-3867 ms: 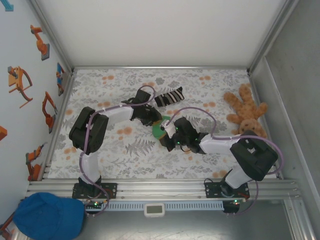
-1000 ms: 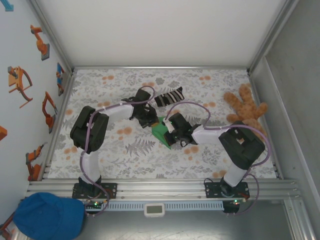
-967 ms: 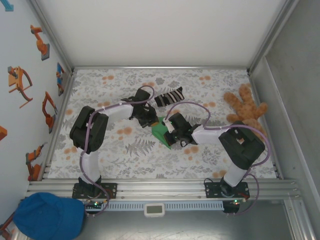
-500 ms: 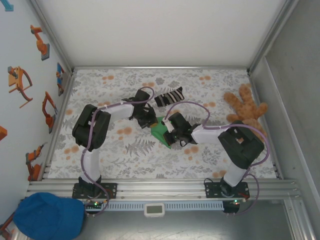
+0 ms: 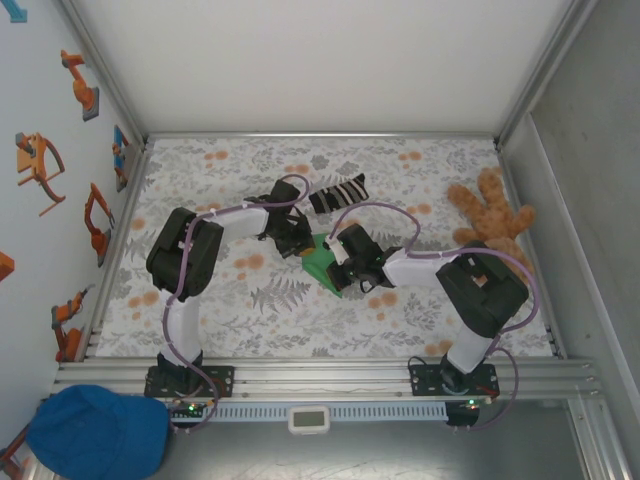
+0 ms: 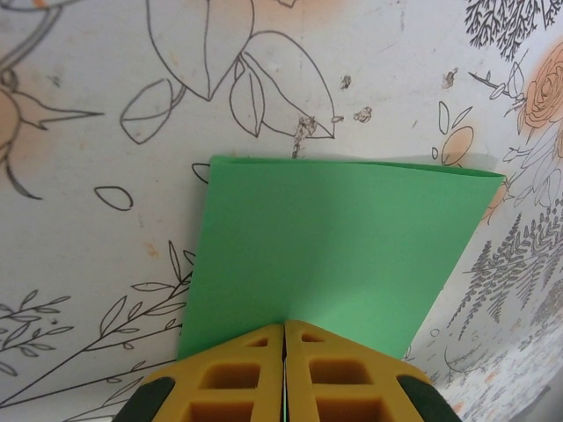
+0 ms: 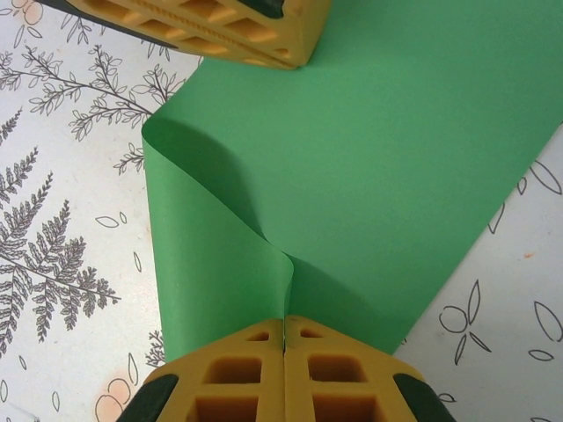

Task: Fold a paper plane with a square sheet of paper (pick it up from the middle)
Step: Third fold the triangle at the center of the table.

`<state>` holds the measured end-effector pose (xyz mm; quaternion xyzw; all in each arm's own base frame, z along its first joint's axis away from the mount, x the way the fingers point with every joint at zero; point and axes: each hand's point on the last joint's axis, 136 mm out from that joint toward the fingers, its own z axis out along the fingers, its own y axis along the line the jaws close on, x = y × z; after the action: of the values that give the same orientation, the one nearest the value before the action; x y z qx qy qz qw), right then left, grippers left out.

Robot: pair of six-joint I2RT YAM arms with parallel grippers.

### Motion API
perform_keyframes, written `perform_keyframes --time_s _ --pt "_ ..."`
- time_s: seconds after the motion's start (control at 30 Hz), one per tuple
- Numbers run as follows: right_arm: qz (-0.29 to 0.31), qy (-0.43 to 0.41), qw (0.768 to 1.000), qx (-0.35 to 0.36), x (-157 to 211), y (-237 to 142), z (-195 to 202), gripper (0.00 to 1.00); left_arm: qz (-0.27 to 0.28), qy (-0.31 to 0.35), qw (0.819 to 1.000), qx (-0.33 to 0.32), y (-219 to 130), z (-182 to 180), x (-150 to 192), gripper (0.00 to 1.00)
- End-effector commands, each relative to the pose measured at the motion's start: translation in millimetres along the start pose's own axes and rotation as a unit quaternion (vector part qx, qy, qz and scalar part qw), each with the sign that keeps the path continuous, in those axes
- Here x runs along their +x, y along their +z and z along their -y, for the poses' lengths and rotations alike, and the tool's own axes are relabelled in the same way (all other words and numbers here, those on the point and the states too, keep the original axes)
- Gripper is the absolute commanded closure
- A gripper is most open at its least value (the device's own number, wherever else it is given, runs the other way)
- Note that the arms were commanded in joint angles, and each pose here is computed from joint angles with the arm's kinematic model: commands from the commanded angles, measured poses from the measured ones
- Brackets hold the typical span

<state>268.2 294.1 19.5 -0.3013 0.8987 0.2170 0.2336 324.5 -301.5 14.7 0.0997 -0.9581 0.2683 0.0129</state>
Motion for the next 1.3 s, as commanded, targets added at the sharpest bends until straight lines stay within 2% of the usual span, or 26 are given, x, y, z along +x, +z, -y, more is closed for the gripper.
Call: perform_keyframes --time_s 0.0,1.27 --pt "0.007 -0.008 1.000 -0.007 -11 0 -1 1.00 -0.022 0.000 1.000 -0.017 7 -10 6 0.93" --pt "-0.003 0.000 1.000 -0.003 -4 -4 2 1.00 -0.020 -0.003 1.000 -0.022 7 -13 6 0.93"
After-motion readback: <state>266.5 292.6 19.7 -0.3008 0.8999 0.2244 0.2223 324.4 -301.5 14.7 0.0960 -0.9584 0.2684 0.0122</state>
